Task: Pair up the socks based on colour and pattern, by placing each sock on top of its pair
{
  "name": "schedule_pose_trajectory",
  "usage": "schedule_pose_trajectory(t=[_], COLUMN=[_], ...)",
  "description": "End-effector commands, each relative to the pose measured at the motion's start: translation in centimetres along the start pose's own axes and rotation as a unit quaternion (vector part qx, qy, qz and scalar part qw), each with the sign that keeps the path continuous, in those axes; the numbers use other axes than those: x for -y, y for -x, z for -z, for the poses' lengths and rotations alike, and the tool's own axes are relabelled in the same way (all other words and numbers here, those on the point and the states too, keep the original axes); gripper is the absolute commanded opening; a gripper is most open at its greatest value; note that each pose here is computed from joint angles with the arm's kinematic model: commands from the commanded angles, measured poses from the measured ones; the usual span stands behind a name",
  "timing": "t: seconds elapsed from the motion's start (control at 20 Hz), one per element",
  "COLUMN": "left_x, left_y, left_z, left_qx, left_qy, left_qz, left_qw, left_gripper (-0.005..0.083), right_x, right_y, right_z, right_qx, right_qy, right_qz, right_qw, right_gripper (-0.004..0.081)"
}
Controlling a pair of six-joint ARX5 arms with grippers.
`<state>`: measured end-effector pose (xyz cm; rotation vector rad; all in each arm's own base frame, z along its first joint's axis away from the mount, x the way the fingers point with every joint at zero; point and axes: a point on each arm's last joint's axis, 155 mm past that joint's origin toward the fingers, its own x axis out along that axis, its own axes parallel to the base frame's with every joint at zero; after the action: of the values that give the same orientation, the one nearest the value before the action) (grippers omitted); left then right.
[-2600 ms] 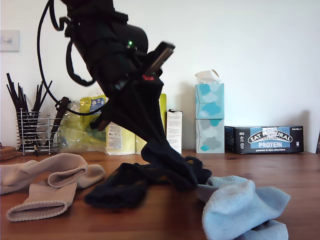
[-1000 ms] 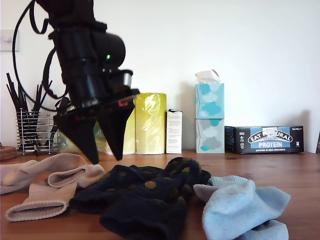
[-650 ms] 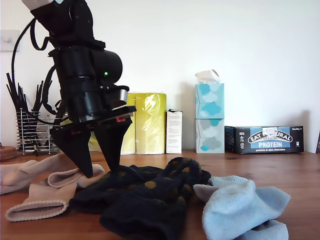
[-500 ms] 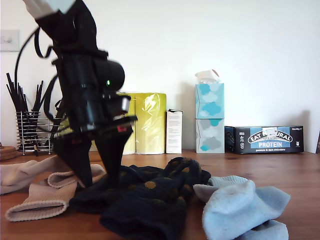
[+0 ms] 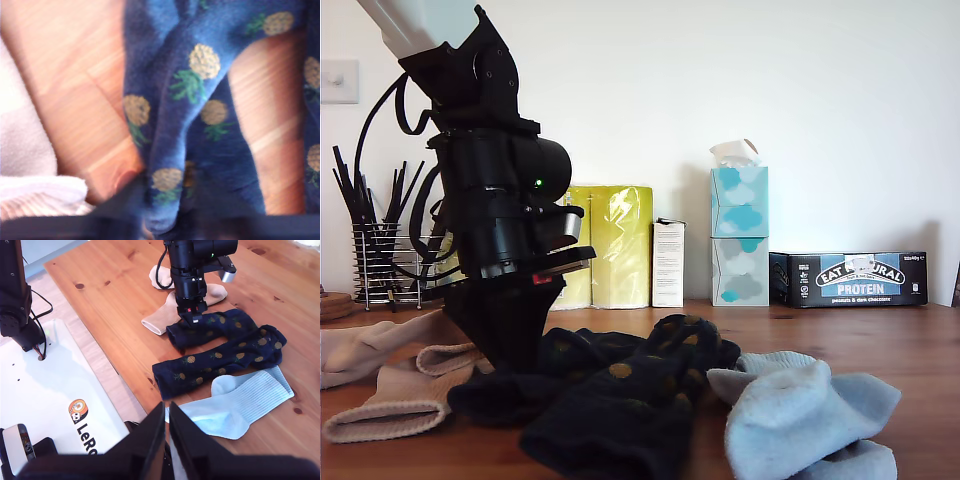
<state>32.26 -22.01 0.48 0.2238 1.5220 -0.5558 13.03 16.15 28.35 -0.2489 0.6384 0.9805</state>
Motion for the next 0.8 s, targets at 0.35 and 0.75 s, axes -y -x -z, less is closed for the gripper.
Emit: schedule_pose_trajectory(t=[0.35, 0.75], left_x=[-1.0, -2.0], left_y=[9.2, 17.6], left_z=[-8.3, -13.0], left_qx=[0.129, 0.233], left_qy=[-0.01, -0.013], left_qz=[-0.041, -0.114], left_qw=[0.991, 0.966], left_gripper=[-0.0021, -0.0021], right_x=[0.0, 0.0], right_y=[0.1, 0.1], right_z=[0.0, 0.1], right_qx=[0.001, -0.003], right_qy=[0.001, 0.0], right_qz=[0.001, 0.0], right_qw=[1.0, 1.0], right_gripper=[-0.0012, -0.0012])
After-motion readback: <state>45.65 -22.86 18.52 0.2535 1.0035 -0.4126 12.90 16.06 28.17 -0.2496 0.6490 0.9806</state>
